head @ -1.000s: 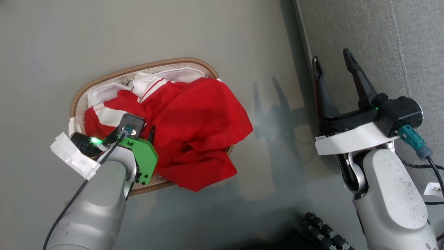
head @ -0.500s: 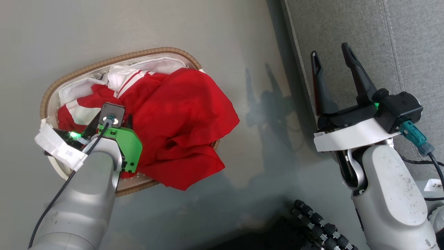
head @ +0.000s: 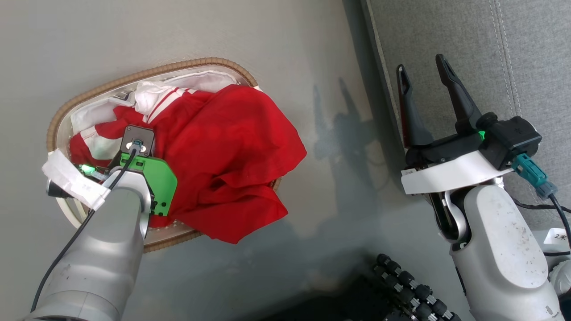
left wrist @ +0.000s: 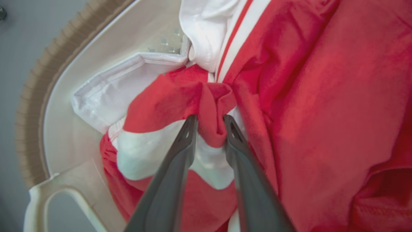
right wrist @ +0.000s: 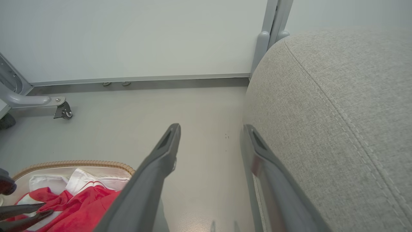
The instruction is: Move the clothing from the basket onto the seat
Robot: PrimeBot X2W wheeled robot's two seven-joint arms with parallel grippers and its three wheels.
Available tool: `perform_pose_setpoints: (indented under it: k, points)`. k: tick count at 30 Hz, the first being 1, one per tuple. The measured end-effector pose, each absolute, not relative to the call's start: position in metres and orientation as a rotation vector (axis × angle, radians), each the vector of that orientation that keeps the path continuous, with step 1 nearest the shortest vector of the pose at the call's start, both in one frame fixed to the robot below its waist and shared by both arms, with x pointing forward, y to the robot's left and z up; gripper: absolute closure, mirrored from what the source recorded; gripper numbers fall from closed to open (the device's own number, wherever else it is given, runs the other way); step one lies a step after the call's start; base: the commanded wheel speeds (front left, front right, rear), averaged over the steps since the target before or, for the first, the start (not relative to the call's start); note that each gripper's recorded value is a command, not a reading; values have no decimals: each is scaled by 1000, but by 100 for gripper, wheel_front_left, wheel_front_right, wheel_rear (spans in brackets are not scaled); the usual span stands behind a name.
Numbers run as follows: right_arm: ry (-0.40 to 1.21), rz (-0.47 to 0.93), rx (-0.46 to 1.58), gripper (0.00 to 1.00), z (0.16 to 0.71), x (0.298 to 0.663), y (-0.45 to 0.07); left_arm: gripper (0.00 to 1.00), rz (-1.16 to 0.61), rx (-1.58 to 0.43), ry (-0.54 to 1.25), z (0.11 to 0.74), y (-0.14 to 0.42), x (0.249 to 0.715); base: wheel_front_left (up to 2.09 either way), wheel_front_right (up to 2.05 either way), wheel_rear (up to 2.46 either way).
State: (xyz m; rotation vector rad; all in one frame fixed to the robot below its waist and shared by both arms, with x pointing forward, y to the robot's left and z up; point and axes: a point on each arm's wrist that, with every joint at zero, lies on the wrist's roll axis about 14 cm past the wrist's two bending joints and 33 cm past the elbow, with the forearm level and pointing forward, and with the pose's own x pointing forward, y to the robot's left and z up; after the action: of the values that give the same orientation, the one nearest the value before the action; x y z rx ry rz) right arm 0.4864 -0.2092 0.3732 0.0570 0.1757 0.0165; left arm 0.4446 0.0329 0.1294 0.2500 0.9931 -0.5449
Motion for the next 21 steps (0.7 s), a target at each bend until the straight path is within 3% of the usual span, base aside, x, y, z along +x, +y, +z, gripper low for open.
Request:
perform_pose_setpoints:
  k: [2,3,4,21]
  points:
    - [177,15,59,0,373,486,-210,69,-548,254,998,128,33,444,0,0,0]
    - [177,14,59,0,373,487,-210,78,-549,256,1002,128,33,443,0,0,0]
    - [177,14,59,0,373,487,-210,98,-549,258,1004,128,33,442,0,0,0]
    - [134,-1,44,0,397,481,-213,100,-606,155,845,187,9,459,0,0,0]
